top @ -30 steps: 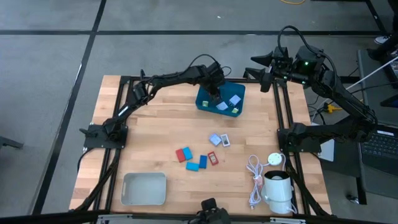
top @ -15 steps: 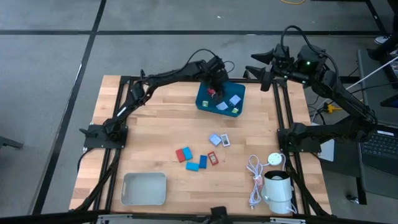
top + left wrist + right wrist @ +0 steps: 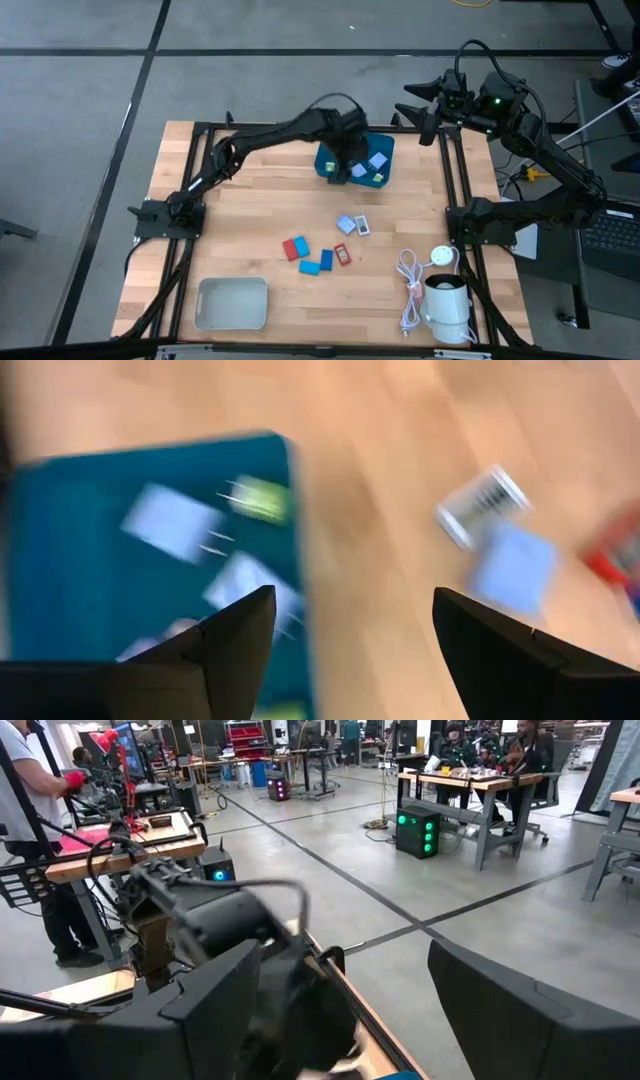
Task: Pick & Place Office items
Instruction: Put the light blue charger adapter into the blue bin
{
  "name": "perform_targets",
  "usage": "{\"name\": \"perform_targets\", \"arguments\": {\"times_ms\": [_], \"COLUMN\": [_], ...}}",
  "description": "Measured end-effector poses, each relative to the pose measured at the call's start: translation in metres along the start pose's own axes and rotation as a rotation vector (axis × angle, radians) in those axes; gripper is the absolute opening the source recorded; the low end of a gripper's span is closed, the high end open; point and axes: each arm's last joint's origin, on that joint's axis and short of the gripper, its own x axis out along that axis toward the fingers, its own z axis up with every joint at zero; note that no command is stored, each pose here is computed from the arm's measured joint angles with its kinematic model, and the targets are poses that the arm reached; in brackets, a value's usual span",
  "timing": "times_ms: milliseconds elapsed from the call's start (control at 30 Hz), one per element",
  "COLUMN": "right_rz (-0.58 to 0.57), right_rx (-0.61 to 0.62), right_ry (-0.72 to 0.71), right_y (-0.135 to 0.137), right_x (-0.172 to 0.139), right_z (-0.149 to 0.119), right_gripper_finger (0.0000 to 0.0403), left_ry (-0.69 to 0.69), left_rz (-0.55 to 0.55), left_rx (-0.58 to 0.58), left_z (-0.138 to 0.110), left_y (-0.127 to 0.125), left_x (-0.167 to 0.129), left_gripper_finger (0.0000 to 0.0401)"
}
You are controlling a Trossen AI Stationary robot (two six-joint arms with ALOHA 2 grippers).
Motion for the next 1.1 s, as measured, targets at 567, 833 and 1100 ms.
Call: {"name": "perform_targets", "arguments": {"times_ms": [567,833,1100], "right_rz": [0.037,0.032,0.041], "right_rx": [0.059,0.062,0.089], "right_ry": [0.006,0.014,0.016], "right_y": [0.001,0.001,0.001], "right_x": [0.0,0.003,0.003], "right_z": [0.0,-0.001,-0.001], "right_gripper_finger": [0.0297,0.0297,0.0297], "left_ry": [0.152,0.135,0.151], "left_rz": [-0.269,-0.147,-0.13], "left_rx": [0.072,0.263,0.294], "left_z": [-0.002,0.009,0.005], "left_y": [-0.092,-0.113,-0.116], "left_x": [0.073,0.088,0.095], "left_gripper_finger": [0.0295,0.0331,0.0331]}}
